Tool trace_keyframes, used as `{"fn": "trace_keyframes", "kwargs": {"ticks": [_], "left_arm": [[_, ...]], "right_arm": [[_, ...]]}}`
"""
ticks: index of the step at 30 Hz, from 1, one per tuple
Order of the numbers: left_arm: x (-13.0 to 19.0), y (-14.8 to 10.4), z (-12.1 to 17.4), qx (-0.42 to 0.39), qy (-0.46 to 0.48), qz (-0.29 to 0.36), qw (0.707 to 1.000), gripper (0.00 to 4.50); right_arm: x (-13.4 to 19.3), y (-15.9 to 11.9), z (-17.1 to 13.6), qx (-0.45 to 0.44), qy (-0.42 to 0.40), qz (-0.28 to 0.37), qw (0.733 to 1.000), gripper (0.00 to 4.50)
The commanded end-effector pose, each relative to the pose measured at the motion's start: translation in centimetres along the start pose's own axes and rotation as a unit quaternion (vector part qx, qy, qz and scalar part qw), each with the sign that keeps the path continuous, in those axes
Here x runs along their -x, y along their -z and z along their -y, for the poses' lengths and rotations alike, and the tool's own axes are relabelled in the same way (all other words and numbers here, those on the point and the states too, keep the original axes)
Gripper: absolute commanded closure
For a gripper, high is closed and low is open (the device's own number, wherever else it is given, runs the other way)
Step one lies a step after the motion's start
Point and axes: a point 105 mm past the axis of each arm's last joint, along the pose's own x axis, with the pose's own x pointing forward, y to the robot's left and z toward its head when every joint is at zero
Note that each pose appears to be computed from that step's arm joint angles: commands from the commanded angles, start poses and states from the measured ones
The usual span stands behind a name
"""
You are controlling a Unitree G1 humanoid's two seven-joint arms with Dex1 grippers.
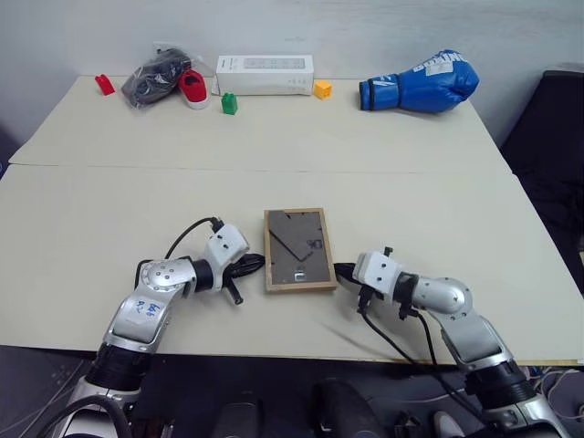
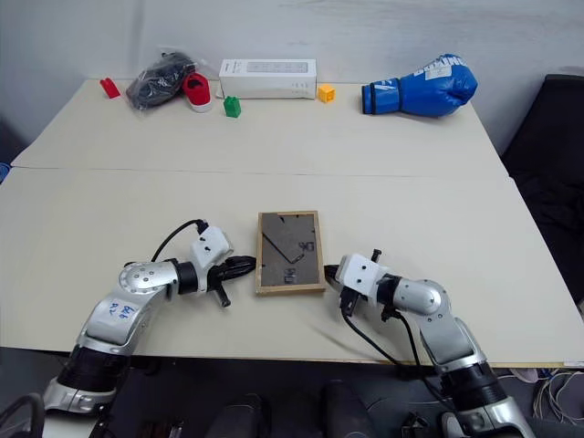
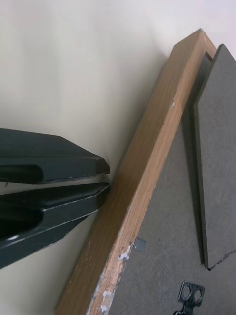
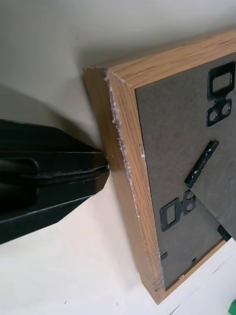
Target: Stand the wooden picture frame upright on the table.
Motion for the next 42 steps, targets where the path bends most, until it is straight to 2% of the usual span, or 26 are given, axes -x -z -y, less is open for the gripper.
{"fn": "trace_keyframes", "kwargs": {"ticks": [1, 2, 4, 7, 9, 10, 13, 18, 25, 31, 32, 34, 38, 40, 42], "left_arm": [[1.2, 0.4, -0.7, 0.012, -0.017, -0.012, 1.0, 4.24], [2.7, 0.5, -2.0, 0.079, -0.02, -0.017, 0.997, 4.24], [4.7, 0.4, -3.4, 0.239, -0.001, -0.029, 0.971, 3.84], [5.8, -0.6, -1.3, 0.415, 0.126, -0.096, 0.896, 3.04], [4.9, -1.8, -1.9, 0.487, 0.154, -0.088, 0.855, 2.54], [4.3, -2.4, -2.1, 0.505, 0.167, -0.08, 0.843, 2.25], [2.1, -2.2, -2.6, 0.546, 0.154, -0.109, 0.816, 1.42], [-0.5, -2.5, -1.0, 0.551, 0.18, -0.145, 0.802, 1.42], [-3.1, -3.5, 0.3, 0.593, 0.206, -0.124, 0.768, 1.42], [-3.7, -3.5, 0.8, 0.604, 0.211, -0.11, 0.761, 1.42], [-3.7, -3.5, 0.8, 0.605, 0.208, -0.106, 0.761, 1.72], [-3.9, -3.8, 0.6, 0.613, 0.206, -0.092, 0.757, 1.96], [-4.1, -4.0, 0.8, 0.612, 0.206, -0.083, 0.759, 3.0], [-3.9, -4.5, 0.8, 0.613, 0.217, -0.066, 0.757, 3.25], [-3.6, -4.9, 0.5, 0.615, 0.219, -0.05, 0.756, 3.25]], "right_arm": [[1.2, -0.3, 0.9, 0.006, 0.02, -0.005, 1.0, 4.5], [2.2, 0.3, 1.9, 0.012, 0.027, -0.019, 0.999, 4.5], [3.4, 0.8, 3.1, 0.035, 0.026, -0.034, 0.998, 4.5], [2.7, 0.9, 4.0, 0.059, 0.01, -0.035, 0.998, 4.5], [1.7, 0.9, 4.3, 0.073, -0.002, -0.031, 0.997, 4.5], [1.3, 0.9, 4.5, 0.079, -0.006, -0.028, 0.996, 4.5], [0.2, 1.0, 4.9, 0.092, -0.015, -0.023, 0.995, 4.5], [-1.3, 0.5, 4.8, 0.099, -0.025, -0.009, 0.995, 4.5], [-2.5, -0.3, 3.5, 0.102, -0.04, 0.013, 0.994, 4.5], [-2.5, -0.3, 3.0, 0.101, -0.041, 0.016, 0.994, 4.5], [-2.5, -0.3, 3.0, 0.1, -0.041, 0.016, 0.994, 4.5], [-2.5, -0.5, 3.0, 0.097, -0.039, 0.019, 0.994, 4.5], [-2.5, -0.8, 2.8, 0.085, -0.037, 0.024, 0.995, 4.5], [-2.0, -0.7, 3.0, 0.082, -0.032, 0.025, 0.996, 4.5], [-1.2, -0.7, 3.4, 0.085, -0.02, 0.029, 0.996, 4.5]]}}
